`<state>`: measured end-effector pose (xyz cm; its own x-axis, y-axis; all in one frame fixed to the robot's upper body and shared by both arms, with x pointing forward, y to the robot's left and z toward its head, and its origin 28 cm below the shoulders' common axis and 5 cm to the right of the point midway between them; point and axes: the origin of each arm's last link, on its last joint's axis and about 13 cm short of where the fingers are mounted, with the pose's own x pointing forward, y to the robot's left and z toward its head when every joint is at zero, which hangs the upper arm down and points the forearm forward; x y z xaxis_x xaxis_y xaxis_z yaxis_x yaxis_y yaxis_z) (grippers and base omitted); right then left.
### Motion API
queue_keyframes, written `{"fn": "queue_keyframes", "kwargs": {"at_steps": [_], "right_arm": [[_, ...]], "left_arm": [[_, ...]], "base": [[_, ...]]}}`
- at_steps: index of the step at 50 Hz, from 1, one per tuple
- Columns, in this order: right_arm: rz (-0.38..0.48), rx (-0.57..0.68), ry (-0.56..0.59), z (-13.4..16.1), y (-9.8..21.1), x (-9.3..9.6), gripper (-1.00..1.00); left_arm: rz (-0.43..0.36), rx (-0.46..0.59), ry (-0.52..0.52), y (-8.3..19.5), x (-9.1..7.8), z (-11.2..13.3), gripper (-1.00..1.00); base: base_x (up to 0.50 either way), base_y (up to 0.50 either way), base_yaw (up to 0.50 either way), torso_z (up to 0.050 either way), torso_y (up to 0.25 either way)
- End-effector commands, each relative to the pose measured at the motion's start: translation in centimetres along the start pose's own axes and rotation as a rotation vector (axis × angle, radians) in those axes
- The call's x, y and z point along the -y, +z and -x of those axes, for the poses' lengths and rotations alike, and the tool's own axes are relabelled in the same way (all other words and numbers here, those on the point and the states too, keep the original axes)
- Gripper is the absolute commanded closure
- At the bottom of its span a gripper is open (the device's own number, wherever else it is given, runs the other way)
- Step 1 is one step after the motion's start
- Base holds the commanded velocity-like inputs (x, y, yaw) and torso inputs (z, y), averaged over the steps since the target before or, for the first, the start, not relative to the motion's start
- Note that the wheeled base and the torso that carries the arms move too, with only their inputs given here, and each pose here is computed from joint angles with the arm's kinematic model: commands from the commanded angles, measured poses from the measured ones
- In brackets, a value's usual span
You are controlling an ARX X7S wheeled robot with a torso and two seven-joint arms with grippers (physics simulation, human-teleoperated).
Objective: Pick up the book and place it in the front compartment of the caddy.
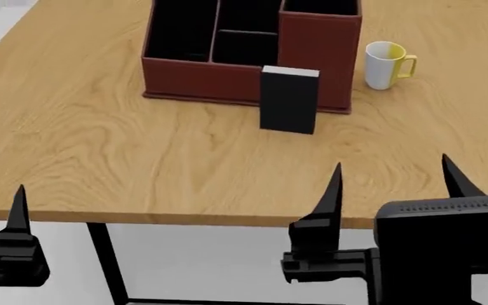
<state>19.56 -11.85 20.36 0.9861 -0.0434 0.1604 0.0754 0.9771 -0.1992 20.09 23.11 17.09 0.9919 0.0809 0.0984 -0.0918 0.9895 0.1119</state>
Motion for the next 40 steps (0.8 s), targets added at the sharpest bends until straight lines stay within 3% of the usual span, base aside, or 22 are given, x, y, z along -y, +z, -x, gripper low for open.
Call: {"fn": "queue_keyframes", "kwargs": {"at_steps": [1,5,40], "right_arm": [[0.019,-0.002,0.000,-0.02,-0.03,-0.11,-1.00],[-0.060,0.005,-0.001,-0.04,0.02,0.20,-1.00],[-0.037,0.001,-0.023,-0.02,-0.04,0.43,-1.00]], "left_arm": [[0.000,0.002,0.000,0.06,-0.02,0.02,-1.00],[-0.001,0.002,0.001,0.07,-0.02,0.03,-1.00],[-0.002,0.008,0.000,0.19,0.04,0.14,-1.00]], "base": [[0.50,0.28,0.00,0.000,0.000],[0.50,0.25,0.00,0.000,0.003],[0.50,0.00,0.00,0.000,0.001]]}}
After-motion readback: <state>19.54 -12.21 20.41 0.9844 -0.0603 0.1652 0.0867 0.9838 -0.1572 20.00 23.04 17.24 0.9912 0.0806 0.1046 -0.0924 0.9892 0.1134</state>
